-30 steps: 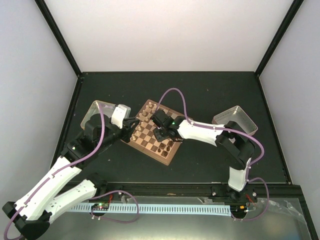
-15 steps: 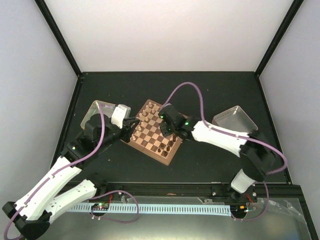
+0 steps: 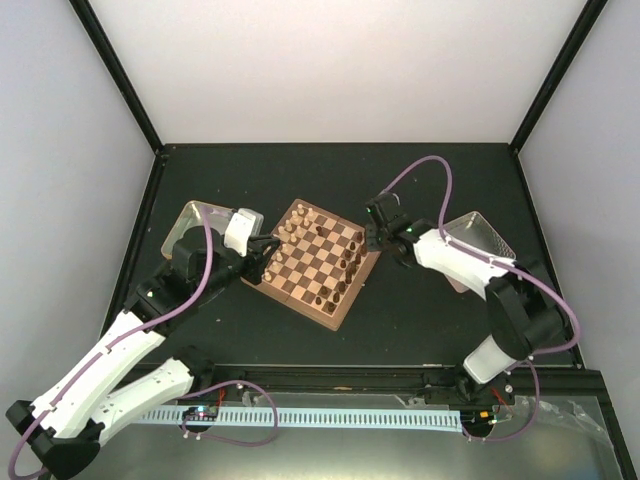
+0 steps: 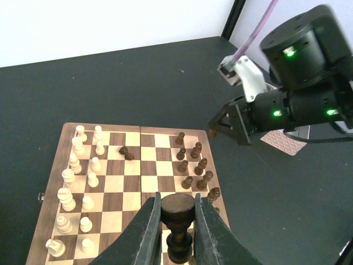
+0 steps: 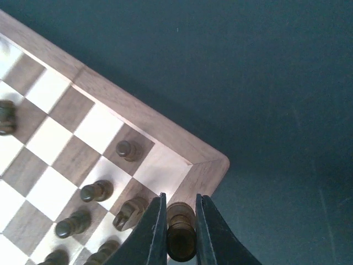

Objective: Set up the chess pieces on the board
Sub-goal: Place the chess piece on the chessboard.

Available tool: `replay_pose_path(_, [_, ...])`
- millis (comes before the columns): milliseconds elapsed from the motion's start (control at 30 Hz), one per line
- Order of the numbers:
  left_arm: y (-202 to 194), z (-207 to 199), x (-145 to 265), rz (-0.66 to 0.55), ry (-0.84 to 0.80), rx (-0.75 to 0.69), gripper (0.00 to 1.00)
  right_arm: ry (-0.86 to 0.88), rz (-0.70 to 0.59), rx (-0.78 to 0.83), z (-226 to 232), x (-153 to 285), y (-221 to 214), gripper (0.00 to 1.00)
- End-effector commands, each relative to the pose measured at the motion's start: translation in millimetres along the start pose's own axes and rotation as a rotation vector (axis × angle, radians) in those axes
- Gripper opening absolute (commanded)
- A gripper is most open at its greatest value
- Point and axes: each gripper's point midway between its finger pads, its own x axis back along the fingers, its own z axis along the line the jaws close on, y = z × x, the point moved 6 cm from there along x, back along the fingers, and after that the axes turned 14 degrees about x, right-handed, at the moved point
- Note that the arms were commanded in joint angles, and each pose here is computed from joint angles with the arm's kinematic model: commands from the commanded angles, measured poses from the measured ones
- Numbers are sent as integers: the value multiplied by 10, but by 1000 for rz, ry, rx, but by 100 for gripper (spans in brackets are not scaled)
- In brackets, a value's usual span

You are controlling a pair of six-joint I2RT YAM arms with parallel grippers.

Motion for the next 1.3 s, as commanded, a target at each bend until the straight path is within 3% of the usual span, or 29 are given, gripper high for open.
replay_pose_path(0, [24, -16, 7, -4, -11, -11, 10, 31, 33, -1, 50, -172, 42, 8])
replay_pose_path(867, [29, -26, 27, -7, -17, -13, 10, 1, 69, -4, 73, -609, 40, 13])
replay_pose_path(1267, [21, -25, 8, 1, -18, -11, 10, 3, 67, -7, 74, -590, 90, 26])
